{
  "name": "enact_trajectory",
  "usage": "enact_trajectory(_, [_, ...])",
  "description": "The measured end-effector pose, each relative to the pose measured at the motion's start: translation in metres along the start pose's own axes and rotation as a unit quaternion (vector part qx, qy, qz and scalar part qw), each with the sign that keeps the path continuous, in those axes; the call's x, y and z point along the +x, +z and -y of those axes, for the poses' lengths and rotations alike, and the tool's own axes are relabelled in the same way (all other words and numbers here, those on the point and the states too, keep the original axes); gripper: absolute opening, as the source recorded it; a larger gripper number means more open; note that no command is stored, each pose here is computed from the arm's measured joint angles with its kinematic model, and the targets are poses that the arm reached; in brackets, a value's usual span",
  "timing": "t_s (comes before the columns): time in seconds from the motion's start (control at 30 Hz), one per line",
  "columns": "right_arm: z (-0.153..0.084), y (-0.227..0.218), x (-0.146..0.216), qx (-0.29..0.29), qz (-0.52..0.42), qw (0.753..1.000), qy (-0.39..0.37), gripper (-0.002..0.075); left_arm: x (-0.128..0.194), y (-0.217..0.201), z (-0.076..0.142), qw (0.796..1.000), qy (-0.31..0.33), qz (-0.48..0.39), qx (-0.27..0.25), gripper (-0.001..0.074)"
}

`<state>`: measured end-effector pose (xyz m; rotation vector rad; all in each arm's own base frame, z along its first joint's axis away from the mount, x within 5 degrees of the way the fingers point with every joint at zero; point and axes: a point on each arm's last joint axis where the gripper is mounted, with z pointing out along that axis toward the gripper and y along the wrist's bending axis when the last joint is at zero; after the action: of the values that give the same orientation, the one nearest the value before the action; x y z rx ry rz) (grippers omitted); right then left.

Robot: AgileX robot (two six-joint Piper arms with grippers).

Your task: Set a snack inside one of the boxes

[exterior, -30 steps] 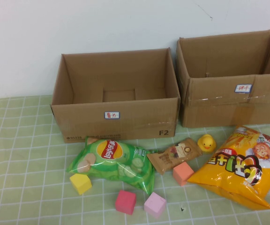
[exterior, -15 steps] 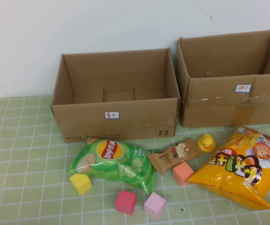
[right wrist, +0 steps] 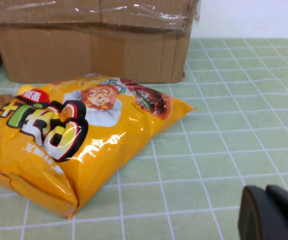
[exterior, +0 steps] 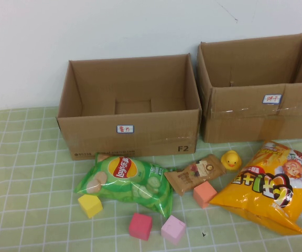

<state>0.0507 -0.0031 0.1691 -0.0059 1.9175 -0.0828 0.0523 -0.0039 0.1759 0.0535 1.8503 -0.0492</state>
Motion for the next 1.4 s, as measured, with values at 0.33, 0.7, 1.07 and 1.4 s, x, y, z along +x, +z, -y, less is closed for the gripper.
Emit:
enact_trajectory(0.33, [0.0, 0.0, 0.0, 0.0, 0.0, 1.0, 0.0, -0.0002, 0.0, 0.0, 0.0, 1.0, 0.0, 0.0, 0.0, -0.0001])
enact_trajectory(0.7, [0.0, 0.001, -0.005, 0.003, 0.035, 0.999, -0.002, -0.0002, -0.008, 0.0, 0.0, 0.999, 0.003, 0.052, -0.002, -0.0001])
enact_trajectory(1.07, [0.003, -0.024, -0.06, 0.02, 0.371, 0.928, -0.004, -0.0002, -0.055, -0.018, -0.002, 0.946, 0.002, 0.323, -0.011, -0.0001])
enact_trajectory(1.4, [0.004, -0.048, -0.078, 0.019, 0.519, 0.854, 0.013, -0.0002, -0.073, -0.038, -0.002, 0.888, -0.024, 0.459, -0.002, -0.0001])
